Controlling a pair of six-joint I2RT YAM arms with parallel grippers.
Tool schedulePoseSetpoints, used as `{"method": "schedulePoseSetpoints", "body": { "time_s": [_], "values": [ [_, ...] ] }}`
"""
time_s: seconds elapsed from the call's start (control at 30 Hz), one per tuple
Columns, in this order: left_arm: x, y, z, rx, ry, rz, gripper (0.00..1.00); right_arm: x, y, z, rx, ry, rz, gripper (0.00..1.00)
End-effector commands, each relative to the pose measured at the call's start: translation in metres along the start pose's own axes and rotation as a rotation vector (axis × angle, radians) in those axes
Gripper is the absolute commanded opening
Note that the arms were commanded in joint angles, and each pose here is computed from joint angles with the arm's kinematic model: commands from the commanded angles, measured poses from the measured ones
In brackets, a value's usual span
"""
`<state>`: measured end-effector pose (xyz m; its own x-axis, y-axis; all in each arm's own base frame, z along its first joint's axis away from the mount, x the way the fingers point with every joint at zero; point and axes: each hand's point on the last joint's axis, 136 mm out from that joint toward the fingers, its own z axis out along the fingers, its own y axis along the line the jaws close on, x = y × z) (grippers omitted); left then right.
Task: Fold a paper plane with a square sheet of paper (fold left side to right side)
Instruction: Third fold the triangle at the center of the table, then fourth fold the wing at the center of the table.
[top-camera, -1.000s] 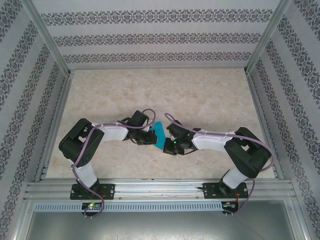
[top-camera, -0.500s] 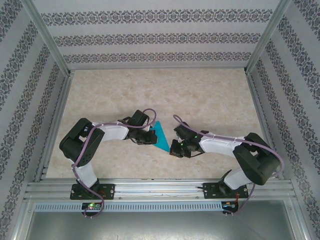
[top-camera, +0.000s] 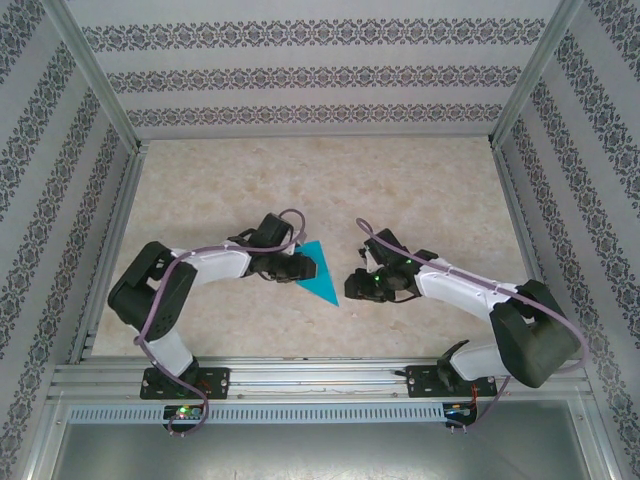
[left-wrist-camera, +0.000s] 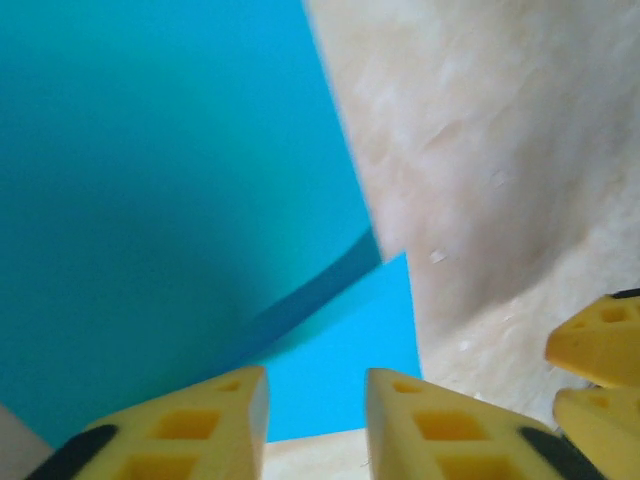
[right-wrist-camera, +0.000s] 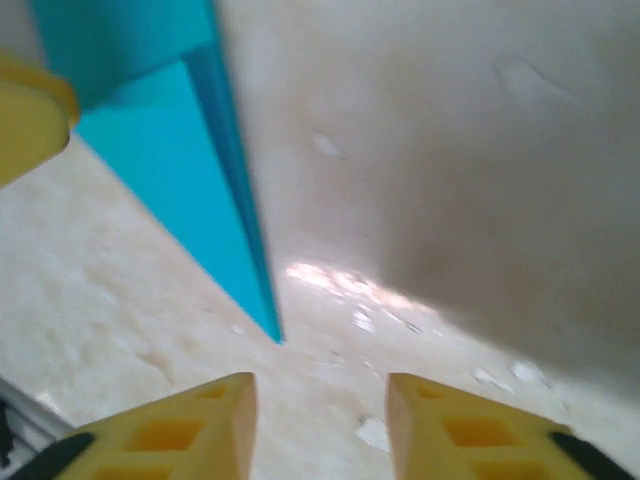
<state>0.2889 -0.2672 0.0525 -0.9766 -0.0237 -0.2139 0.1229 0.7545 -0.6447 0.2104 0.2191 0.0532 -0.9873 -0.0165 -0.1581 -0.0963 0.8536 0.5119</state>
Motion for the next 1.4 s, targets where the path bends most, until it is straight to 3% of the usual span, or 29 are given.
{"method": "schedulePoseSetpoints", "body": {
  "time_s": [0.0, 0.2, 0.47, 0.6, 0.77, 0.9, 1.2, 1.37],
  "values": [
    [-0.026, 0.005, -0.033, -0.010, -0.129, -0.043, 0.41, -0.023, 0.025, 0.001, -0.086, -0.038, -0.209, 0.47],
    [-0.034, 0.040, -0.058, -0.036, -0.234, -0.152, 0.52, -0.049, 0.041, 0.024, -0.121, -0.023, -0.335, 0.56],
    [-0.032, 0.056, -0.058, -0.043, -0.238, -0.222, 0.56, -0.063, 0.051, 0.050, -0.177, 0.017, -0.353, 0.53],
    [-0.033, 0.058, -0.054, -0.020, -0.231, -0.248, 0.58, -0.062, 0.052, 0.054, -0.193, 0.032, -0.346, 0.45],
    [-0.037, 0.058, -0.049, 0.013, -0.238, -0.266, 0.58, -0.062, 0.055, 0.047, -0.205, 0.020, -0.339, 0.24],
    [-0.041, 0.054, -0.042, 0.055, -0.213, -0.274, 0.59, -0.064, 0.053, 0.036, -0.204, -0.017, -0.321, 0.00],
    [-0.048, 0.040, -0.024, 0.157, -0.143, -0.262, 0.58, -0.066, 0.055, 0.025, -0.249, -0.066, -0.283, 0.00],
    [-0.051, 0.034, -0.015, 0.191, -0.131, -0.263, 0.50, -0.065, 0.054, 0.027, -0.252, -0.062, -0.274, 0.00]
  ]
}}
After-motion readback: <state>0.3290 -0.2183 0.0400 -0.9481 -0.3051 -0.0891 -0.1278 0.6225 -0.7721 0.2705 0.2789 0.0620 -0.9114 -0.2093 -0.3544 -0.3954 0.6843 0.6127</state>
